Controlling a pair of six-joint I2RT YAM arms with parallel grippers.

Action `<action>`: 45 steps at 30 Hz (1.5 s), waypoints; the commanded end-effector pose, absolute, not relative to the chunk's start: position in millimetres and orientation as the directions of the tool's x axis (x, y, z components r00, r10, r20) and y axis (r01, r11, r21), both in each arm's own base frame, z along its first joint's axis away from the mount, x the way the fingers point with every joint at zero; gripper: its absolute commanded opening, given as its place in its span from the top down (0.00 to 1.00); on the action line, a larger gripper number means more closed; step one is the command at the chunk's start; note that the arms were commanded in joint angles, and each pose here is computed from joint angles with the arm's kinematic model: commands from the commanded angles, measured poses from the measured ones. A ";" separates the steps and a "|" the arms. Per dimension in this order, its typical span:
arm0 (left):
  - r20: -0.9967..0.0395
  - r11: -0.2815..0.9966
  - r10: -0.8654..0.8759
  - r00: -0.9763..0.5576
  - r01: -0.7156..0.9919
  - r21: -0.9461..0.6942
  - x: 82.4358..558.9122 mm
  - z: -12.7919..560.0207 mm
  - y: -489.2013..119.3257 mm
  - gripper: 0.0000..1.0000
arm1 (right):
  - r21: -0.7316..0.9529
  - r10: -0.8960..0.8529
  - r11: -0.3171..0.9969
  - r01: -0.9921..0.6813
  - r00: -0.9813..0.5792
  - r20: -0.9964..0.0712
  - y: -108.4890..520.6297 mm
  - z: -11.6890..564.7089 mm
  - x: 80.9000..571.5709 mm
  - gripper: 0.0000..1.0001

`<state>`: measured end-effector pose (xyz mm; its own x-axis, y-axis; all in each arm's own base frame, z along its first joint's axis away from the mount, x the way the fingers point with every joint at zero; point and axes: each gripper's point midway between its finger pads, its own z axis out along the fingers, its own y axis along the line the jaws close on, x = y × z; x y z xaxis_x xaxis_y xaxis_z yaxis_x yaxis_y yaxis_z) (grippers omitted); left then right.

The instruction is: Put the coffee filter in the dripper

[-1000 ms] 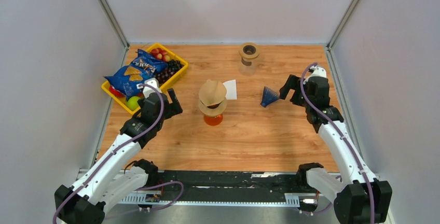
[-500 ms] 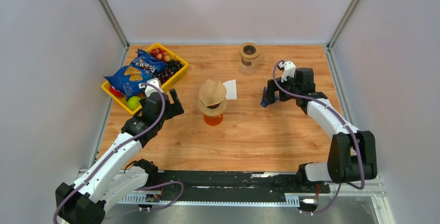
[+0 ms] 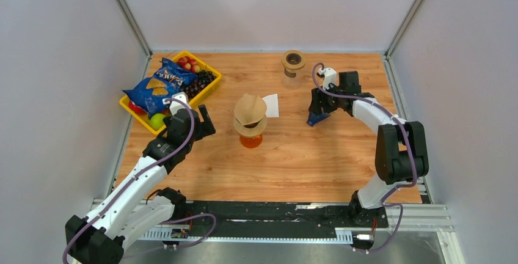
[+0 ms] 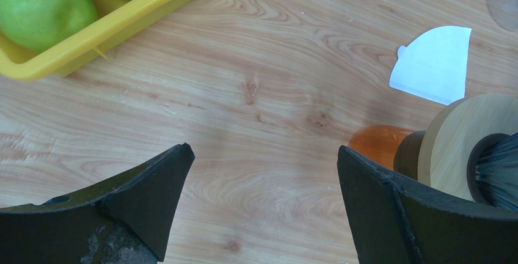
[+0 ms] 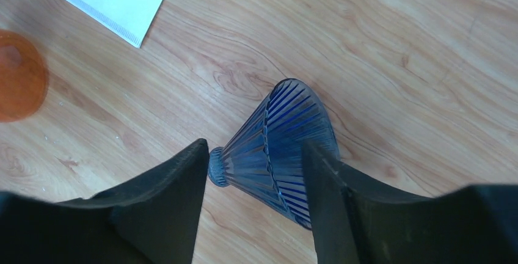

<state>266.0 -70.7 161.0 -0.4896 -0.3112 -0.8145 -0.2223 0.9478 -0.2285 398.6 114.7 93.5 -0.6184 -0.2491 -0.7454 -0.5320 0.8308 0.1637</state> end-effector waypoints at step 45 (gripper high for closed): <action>-0.844 0.935 -0.318 -0.432 -0.288 -0.205 273.1 178.3 -56.1 0.00 | -0.479 -0.491 0.792 -0.379 0.071 -0.868 191.7 342.2 514.1 1.00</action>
<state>266.0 -58.2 159.6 -0.4772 -0.2988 -0.8264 -0.2751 0.9440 -0.1825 483.9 184.4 314.6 -0.0307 -0.4541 -0.8904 -0.4466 0.8032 -0.3943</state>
